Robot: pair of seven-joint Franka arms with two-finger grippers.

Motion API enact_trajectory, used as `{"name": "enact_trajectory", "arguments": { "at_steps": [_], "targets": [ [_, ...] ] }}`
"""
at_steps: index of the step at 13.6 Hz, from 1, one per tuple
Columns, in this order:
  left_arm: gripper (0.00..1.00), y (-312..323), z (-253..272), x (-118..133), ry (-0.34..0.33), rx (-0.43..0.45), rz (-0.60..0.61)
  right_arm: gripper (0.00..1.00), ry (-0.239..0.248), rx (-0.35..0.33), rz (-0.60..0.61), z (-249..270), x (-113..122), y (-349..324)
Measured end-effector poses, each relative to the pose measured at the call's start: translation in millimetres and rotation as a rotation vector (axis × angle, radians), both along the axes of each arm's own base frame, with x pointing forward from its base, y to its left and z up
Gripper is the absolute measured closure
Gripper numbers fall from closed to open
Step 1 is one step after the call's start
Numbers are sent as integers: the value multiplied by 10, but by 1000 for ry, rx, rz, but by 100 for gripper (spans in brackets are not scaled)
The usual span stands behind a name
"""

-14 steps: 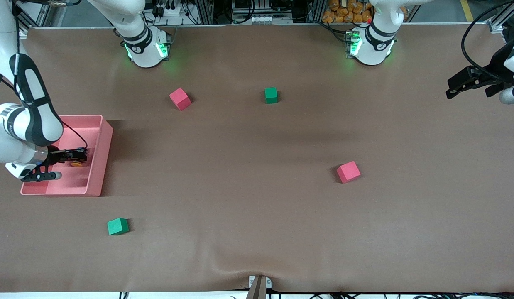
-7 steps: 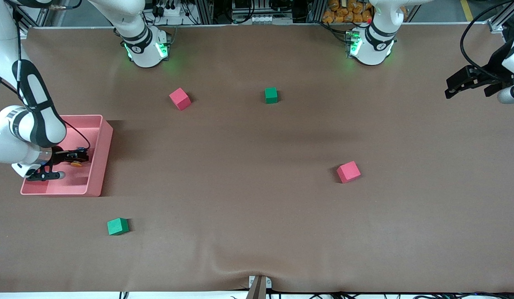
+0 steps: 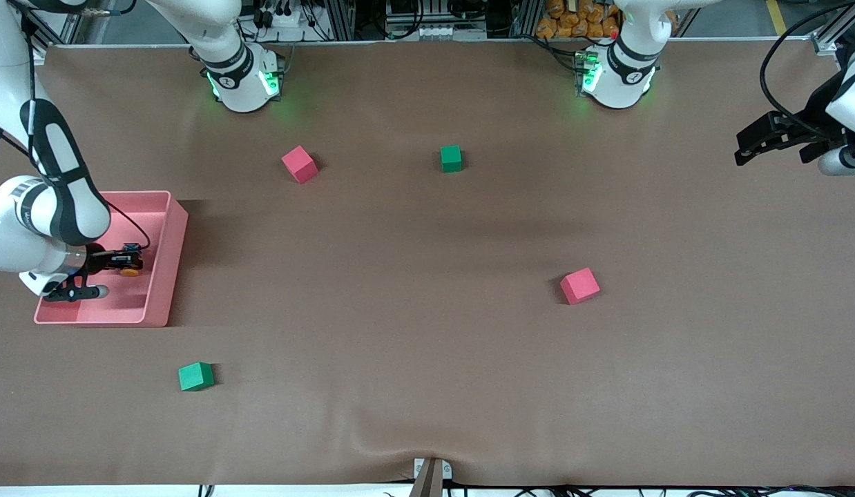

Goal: Place and upright button with both arms
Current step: 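Grasp the yellow-capped button in the tray with the right gripper, then carry the button out of the tray toward the table middle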

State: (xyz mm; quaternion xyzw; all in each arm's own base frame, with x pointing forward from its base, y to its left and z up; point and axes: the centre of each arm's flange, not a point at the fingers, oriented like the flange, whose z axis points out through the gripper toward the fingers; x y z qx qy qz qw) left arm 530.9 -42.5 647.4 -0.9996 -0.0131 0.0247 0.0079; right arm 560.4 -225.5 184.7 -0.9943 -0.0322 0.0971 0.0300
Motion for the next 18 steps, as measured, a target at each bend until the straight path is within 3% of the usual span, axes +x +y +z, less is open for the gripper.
{"name": "enact_trajectory", "arguments": {
  "at_steps": [3,7,12,16,18],
  "targets": [
    [0,-5,-13,7,2,0,-1,66,-4,-1,1,32,28,-8],
    [0,-4,-31,18,6,0,-1,66,44,15,8,413,237,-65],
    [0,-3,-13,24,2,-1,-1,66,52,19,17,690,385,-68],
    [0,-16,36,22,-8,-2,-4,66,106,71,15,1094,566,375],
    [0,-33,40,21,-9,-2,-7,66,109,101,-17,1461,724,758]
  ]
}}
